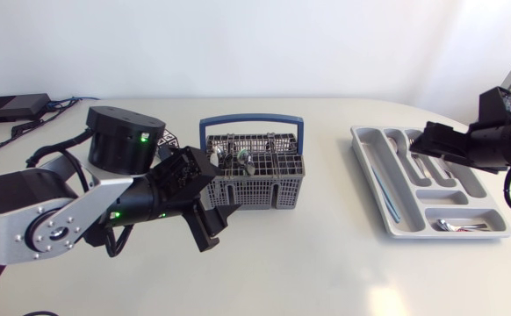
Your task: Transfer all utensils from the basket to the drawer tray.
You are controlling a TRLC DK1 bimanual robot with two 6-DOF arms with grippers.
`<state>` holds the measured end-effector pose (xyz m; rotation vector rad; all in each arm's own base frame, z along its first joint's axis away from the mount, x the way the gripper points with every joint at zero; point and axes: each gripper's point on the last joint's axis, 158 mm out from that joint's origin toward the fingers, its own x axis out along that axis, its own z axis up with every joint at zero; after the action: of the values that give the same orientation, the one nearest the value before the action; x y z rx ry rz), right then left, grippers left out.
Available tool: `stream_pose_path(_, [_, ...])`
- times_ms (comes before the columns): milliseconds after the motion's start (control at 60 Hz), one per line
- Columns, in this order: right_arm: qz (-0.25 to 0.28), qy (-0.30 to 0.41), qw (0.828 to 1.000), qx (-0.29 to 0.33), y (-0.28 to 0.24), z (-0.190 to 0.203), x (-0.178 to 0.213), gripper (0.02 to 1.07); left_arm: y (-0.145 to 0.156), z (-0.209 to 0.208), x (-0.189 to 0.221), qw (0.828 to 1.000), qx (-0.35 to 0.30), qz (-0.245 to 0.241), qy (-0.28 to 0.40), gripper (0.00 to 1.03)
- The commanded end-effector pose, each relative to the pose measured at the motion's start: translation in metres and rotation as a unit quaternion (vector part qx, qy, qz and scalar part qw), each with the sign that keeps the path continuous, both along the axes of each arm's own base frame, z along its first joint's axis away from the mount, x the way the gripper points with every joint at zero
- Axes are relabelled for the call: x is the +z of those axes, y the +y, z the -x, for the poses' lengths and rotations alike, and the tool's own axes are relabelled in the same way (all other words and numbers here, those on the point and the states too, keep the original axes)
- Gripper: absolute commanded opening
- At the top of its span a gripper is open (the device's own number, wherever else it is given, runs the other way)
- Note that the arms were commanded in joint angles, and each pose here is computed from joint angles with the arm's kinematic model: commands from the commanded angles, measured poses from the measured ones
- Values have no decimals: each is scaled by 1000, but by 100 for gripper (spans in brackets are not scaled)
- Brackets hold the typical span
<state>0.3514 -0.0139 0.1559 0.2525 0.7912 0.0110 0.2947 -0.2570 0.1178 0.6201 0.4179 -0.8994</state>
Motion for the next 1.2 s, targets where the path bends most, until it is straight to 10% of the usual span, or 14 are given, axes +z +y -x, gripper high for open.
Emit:
stream_pose_path(0, [-20, 1, 996, 88, 50, 9, -5, 102, -9, -3, 3, 1000, -5, 1, -3, 88])
stream_pose_path(350, [-10, 48, 936, 348, 224, 29, -46, 102, -7, -8, 1, 1000, 5, -8, -4, 88])
stream_pose_path(800, [-8, 29, 910, 413, 302, -5, -57, 92, 0, -14, 0, 1000, 17, -10, -4, 88])
stream_pose_path(1183, [-1, 5, 903, 429, 320, -16, -59, 24, 7, -18, -4, 1000, 25, -11, -3, 88])
